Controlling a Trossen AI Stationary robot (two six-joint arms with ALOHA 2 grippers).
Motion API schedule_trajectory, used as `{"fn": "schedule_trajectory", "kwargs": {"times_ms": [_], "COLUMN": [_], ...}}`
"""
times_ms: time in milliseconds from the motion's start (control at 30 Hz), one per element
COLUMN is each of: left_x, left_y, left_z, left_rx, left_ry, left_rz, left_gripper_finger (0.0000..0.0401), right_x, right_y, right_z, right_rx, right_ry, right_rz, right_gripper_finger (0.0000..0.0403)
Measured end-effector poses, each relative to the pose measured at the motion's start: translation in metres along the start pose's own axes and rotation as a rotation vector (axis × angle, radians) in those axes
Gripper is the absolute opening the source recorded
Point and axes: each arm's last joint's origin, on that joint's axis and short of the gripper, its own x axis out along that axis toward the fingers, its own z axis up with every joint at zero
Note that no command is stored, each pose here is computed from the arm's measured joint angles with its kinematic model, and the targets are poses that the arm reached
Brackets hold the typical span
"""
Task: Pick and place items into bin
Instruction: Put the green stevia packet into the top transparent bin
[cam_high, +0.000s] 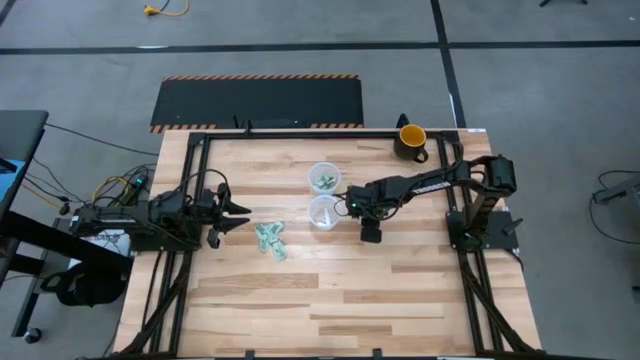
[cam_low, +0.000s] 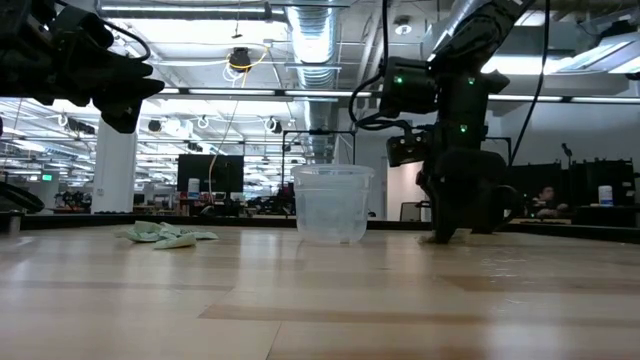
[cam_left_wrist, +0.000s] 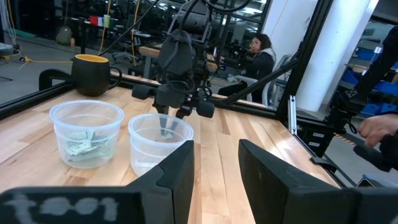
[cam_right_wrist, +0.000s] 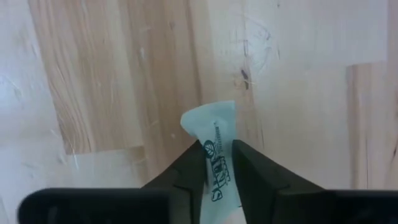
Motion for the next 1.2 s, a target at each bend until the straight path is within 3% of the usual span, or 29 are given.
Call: {"fn": "schedule_trajectory", "kwargs": {"times_ms": [467,700,933,1200], "left_x": [0.0,0.0,0.0,0.0], "left_y": [0.0,0.0,0.0,0.0], "left_z": [0.0,0.0,0.0,0.0], "left_rx": [0.0,0.0,0.0,0.0], "left_ry": [0.0,0.0,0.0,0.001], "left_rz": [0.0,0.0,0.0,0.0], "left_gripper_finger": [0.0114,0.0114,0.0114,0.0114], "right_x": [-0.01,-0.023,-0.031,-0.034], "right_y": [-0.001,-0.014,-0.034,-0.043], "right_z": [0.012,0.025,0.032,0.038], "right_rx": [-0.048,-0.006,0.167,0.245], "right_ry": [0.001,-0.026,-0.096,-0.172], "right_rz": [-0.013,-0.251,-0.466,-0.517], "right_gripper_finger": [0.0005,0.0003,0.0002,0.0002]}}
